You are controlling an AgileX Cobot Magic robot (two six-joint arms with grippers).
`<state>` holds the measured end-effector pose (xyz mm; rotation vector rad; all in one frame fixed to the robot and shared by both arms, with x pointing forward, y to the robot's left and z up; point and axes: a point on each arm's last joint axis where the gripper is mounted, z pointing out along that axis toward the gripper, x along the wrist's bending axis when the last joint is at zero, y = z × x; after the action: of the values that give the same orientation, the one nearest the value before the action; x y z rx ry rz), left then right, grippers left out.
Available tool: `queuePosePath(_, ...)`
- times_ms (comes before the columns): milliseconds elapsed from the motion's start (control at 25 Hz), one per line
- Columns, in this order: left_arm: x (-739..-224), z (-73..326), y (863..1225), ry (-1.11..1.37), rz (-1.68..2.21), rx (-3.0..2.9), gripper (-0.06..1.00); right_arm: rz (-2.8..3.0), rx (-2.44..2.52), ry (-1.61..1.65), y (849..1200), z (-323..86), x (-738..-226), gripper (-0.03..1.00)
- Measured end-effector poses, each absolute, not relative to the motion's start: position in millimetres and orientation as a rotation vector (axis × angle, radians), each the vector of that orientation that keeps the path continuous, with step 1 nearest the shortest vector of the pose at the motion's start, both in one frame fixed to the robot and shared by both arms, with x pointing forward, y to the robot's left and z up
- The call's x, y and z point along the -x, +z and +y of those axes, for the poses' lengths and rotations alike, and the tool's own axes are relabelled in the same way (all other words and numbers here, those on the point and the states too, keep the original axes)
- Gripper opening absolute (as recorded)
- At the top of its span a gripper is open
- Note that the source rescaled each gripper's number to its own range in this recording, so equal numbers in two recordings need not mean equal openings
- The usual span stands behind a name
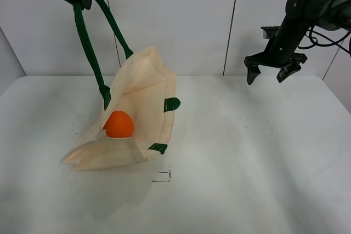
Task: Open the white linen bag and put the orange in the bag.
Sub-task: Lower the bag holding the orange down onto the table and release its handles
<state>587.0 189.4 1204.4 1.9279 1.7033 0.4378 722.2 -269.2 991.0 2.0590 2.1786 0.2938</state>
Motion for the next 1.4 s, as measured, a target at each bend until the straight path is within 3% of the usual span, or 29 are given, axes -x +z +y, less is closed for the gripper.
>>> queuePosePath(360,-586.9,189.3,1204.4,0.437,1.703,-1.928,0.0,2.171,-2.045,0.377,1044.1,-268.5,-679.8,1.0)
queuePosePath(720,-586.9,189.3,1204.4,0.437,1.703,-1.928,0.0,2.176,-2.029,0.37,1098.3,-277.4,-523.8,1.0)
queuePosePath(1000,-586.9,189.3,1204.4,0.438,1.703,-1.928,0.0,2.118,-1.938,0.485,1096.3,-284.5,-389.3,1.0)
queuePosePath(1400,-586.9,189.3,1204.4,0.439,1.699,-1.932,0.0,1.81,-1.64,0.859,1055.0,-291.2,-281.2,1.0)
